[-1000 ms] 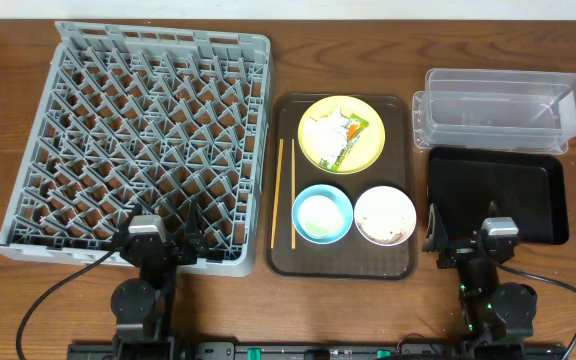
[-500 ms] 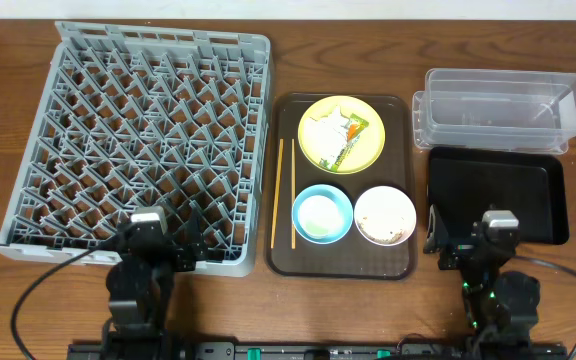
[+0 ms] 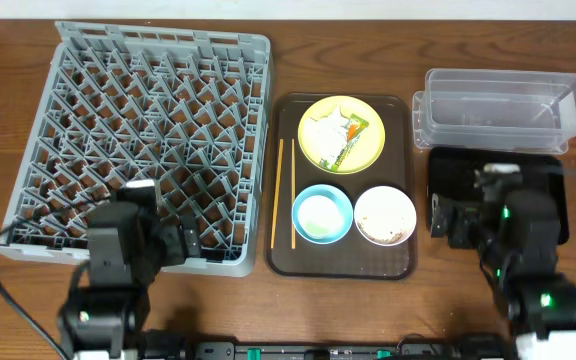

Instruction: Sort waste into correct bins and load items into the dishwasher

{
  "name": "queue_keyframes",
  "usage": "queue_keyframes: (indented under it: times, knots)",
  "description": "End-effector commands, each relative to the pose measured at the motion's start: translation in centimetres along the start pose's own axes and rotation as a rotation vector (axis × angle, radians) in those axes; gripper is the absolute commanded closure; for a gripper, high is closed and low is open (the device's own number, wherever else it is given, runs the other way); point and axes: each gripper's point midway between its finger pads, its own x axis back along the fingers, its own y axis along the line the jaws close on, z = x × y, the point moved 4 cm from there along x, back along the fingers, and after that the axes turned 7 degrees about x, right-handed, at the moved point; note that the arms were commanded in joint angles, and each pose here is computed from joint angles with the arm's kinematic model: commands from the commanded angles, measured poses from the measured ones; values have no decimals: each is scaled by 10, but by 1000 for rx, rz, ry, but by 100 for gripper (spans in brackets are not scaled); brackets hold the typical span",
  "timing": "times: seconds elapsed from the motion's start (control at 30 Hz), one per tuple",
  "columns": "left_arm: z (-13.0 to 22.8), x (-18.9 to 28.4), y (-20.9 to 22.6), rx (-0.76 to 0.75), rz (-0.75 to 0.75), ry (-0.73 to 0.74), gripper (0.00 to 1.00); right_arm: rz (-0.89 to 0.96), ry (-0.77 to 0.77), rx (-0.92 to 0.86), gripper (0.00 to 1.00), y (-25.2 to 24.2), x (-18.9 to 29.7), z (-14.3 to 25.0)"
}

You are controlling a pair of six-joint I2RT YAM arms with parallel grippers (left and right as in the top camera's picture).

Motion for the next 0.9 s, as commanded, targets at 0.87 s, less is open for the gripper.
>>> queue_keyframes:
  times: [0.87]
  knots:
    - [-21, 17, -20, 24, 70, 172, 4, -333, -85, 112, 20, 98, -49, -121]
